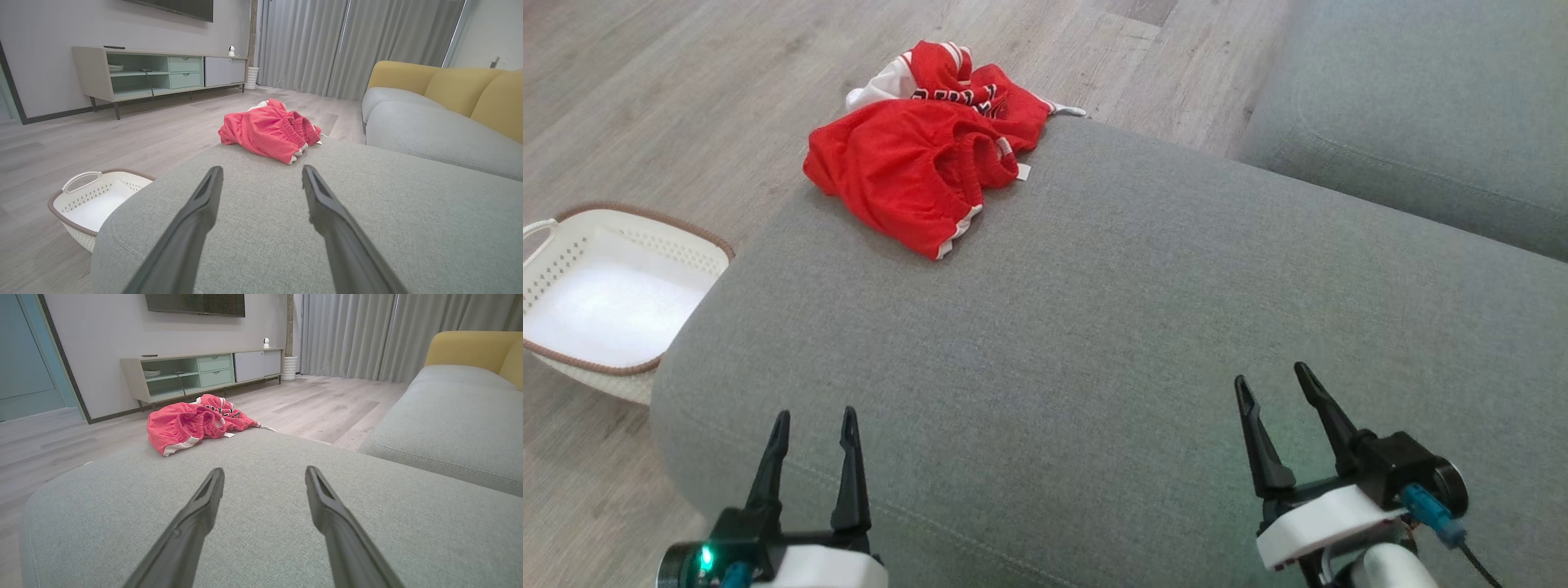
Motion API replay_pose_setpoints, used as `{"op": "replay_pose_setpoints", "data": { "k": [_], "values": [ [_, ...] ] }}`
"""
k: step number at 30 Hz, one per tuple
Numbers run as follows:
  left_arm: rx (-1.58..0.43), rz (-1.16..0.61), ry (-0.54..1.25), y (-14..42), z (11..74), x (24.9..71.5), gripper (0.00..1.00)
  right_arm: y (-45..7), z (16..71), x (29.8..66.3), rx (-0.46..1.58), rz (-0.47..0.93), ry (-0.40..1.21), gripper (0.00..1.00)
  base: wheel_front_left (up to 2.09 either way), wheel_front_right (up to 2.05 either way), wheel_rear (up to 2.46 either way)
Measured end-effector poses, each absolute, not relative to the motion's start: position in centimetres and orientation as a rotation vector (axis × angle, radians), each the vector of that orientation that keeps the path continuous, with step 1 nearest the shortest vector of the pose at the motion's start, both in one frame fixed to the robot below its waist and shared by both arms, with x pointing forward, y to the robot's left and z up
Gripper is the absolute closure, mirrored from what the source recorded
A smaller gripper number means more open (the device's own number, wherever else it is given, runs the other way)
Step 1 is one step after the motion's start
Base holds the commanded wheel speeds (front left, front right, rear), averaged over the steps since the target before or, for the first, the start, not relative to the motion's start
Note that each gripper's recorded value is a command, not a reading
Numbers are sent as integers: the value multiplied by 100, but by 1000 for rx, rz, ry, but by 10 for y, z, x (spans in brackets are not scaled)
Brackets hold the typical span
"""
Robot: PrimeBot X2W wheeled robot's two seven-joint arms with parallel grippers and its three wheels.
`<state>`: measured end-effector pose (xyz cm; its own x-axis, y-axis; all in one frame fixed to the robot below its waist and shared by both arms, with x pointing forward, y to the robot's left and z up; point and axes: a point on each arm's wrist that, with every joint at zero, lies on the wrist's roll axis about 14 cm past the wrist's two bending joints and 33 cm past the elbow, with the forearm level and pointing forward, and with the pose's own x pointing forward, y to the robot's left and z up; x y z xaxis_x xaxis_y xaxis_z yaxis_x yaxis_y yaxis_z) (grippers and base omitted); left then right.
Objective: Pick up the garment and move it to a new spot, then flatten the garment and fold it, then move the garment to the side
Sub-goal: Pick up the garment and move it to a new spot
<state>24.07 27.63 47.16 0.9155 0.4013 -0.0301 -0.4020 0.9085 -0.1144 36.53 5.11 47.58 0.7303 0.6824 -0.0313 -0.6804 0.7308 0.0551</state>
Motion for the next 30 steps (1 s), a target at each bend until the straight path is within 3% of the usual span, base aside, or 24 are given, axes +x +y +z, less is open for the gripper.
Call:
{"op": "replay_pose_setpoints", "data": {
  "k": [7,13,19,22,27,30],
  "values": [
    [-136,492,-26,298,479,227,0,54,476,365,44,758,51,0,0,0,0],
    [24,537,-117,356,533,229,0,40,478,375,34,712,29,0,0,0,0],
    [163,459,-347,384,656,308,0,21,475,406,2,644,8,0,0,0,0],
    [188,409,-365,388,687,352,0,9,477,428,-13,596,-11,0,0,0,0],
    [112,339,-193,389,657,435,0,-10,462,452,-46,538,14,0,0,0,0],
    [96,279,-3,378,609,482,0,-23,447,464,-62,503,44,0,0,0,0]
  ]
}}
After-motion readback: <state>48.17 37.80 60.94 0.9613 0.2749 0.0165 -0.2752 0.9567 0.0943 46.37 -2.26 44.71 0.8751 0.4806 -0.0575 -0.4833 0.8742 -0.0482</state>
